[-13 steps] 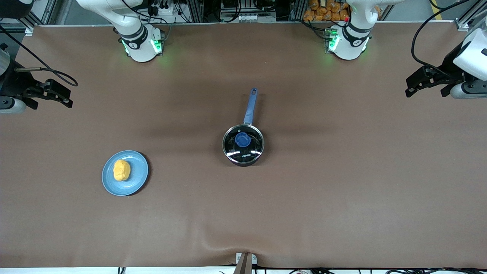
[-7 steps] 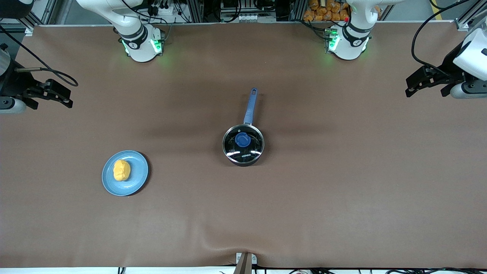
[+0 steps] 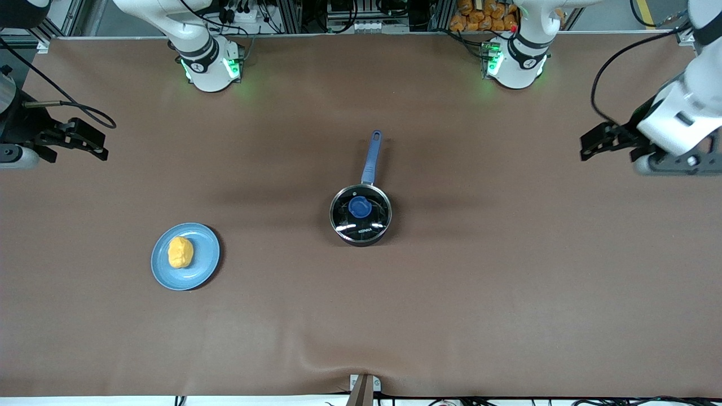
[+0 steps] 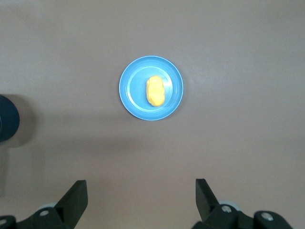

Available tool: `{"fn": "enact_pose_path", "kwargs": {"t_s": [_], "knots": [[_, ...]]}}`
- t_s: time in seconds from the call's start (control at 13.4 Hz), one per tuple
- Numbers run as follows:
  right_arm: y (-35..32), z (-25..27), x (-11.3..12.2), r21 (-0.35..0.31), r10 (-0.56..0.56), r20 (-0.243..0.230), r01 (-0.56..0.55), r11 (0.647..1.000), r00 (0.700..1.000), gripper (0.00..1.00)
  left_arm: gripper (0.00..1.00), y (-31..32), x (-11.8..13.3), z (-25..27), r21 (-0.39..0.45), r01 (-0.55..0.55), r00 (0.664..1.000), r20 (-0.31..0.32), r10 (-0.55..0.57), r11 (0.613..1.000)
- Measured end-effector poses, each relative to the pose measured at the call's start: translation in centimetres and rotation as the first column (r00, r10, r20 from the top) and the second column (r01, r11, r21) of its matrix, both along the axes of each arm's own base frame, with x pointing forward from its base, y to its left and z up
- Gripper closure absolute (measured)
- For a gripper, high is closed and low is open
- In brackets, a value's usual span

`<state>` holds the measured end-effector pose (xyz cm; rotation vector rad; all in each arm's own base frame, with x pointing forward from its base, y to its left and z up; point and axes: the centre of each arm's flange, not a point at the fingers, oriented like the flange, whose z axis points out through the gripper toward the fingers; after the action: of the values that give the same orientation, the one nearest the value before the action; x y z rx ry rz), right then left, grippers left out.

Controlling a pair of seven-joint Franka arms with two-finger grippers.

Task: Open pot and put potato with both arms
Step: 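Reach the left gripper to the lid knob while the right gripper reaches the potato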

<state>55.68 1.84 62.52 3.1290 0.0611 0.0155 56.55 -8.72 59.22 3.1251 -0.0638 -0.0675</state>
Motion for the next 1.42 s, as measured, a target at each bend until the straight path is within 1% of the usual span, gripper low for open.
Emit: {"fn": "enact_pose_path", "kwargs": {"t_s": [0.15, 0.37, 0.6, 0.82, 0.9, 1.05, 1.2, 1.27, 1.42], "knots": [[-0.2, -0.4, 0.4, -0.001, -0.004, 0.003, 0.004, 1.0, 1.0, 0.0, 0.0, -2.6, 1.0, -1.7, -0.007, -0.007, 1.0, 0.003, 0.007, 1.0], [-1.0, -0.5, 0.6, -0.001, -0.019, 0.006, 0.019, 1.0, 1.0, 0.0, 0.0, -7.8, 1.8, -4.5, -0.007, -0.129, 0.992, -0.008, 0.129, 0.992], [-1.7, -1.6, 1.1, -0.003, -0.032, -0.009, 0.032, 0.999, 0.999, 0.0, 0.0, -13.8, 2.9, -6.7, -0.012, -0.25, 0.968, -0.017, 0.25, 0.968], [-1.6, -5.3, 3.4, -0.008, -0.031, -0.022, 0.031, 0.999, 0.999, 0.0, 0.0, -18.4, 3.6, -8.4, -0.026, -0.355, 0.935, -0.015, 0.355, 0.934], [-1.5, -6.9, 4.3, -0.01, -0.031, -0.025, 0.031, 0.999, 0.999, 0.0, 0.0, -19.7, 3.7, -9.0, -0.037, -0.391, 0.92, -0.008, 0.391, 0.92], [-1.6, -10.1, 5.9, -0.014, -0.032, -0.028, 0.032, 0.999, 0.999, 0.0, 0.0, -22.4, 4.0, -10.5, -0.063, -0.473, 0.881, 0.001, 0.474, 0.879], [-1.7, -13.0, 7.2, -0.017, -0.035, -0.026, 0.035, 0.999, 0.999, 0.0, 0.0, -25.4, 4.1, -12.5, -0.067, -0.545, 0.838, -0.012, 0.545, 0.836], [-1.8, -14.4, 7.7, -0.017, -0.037, -0.023, 0.036, 0.999, 0.999, 0.0, 0.0, -26.9, 4.1, -13.7, -0.067, -0.577, 0.816, -0.018, 0.577, 0.814], [-2.3, -17.7, 8.2, -0.016, -0.044, 0.0, 0.044, 0.999, 0.999, 0.0, 0.0, -29.6, 4.0, -15.6, -0.087, -0.641, 0.767, -0.025, 0.641, 0.763]]}}
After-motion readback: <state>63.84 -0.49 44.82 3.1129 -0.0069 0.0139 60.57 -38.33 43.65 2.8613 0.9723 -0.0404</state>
